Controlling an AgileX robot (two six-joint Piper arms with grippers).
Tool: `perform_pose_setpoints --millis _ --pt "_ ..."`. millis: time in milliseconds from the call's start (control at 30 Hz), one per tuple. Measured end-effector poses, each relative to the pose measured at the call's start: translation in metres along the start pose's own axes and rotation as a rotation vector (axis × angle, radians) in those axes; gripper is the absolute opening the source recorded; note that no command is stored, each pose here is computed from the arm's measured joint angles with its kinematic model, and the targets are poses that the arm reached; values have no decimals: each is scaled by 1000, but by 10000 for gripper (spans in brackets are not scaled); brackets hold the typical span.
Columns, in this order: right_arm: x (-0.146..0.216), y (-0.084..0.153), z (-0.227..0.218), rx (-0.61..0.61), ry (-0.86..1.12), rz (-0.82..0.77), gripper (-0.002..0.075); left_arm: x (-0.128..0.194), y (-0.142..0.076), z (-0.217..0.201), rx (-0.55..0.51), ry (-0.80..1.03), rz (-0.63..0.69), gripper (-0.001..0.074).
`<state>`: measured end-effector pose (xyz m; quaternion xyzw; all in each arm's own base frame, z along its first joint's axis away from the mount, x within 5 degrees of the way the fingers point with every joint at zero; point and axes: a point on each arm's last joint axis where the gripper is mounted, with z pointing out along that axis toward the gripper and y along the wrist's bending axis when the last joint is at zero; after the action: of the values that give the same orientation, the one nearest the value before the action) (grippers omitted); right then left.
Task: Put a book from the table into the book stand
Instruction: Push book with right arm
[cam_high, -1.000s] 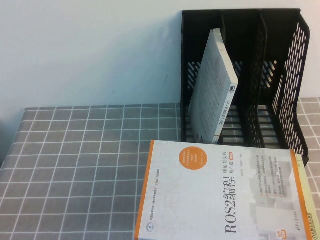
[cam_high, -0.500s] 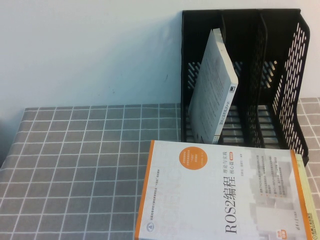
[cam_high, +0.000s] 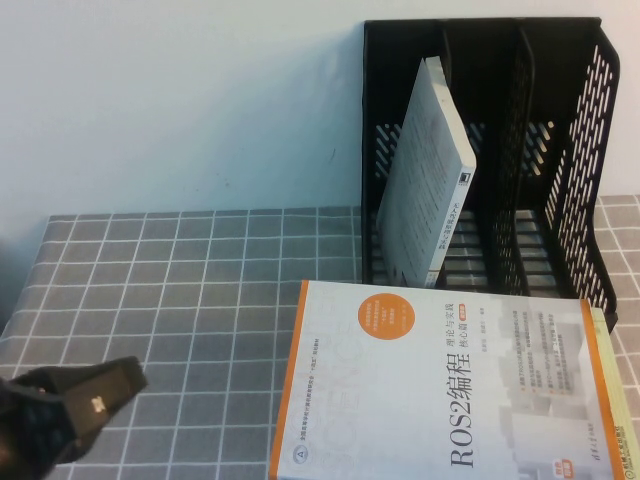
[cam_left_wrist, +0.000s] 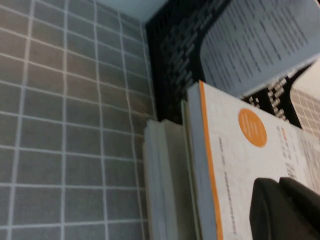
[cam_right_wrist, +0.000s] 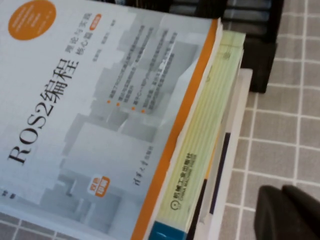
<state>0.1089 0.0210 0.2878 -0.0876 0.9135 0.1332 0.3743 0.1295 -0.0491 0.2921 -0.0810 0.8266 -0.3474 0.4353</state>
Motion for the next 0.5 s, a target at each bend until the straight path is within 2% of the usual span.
perform_pose_setpoints --millis 233,367,500 --pt "-10 -14 47 -137 168 78 -3 8 -2 36 196 251 11 -3" --pt "-15 -16 64 -207 180 67 -3 8 1 48 239 281 -19 -3" --pt "-15 -22 77 -216 201 71 -3 6 3 57 260 286 -61 -3"
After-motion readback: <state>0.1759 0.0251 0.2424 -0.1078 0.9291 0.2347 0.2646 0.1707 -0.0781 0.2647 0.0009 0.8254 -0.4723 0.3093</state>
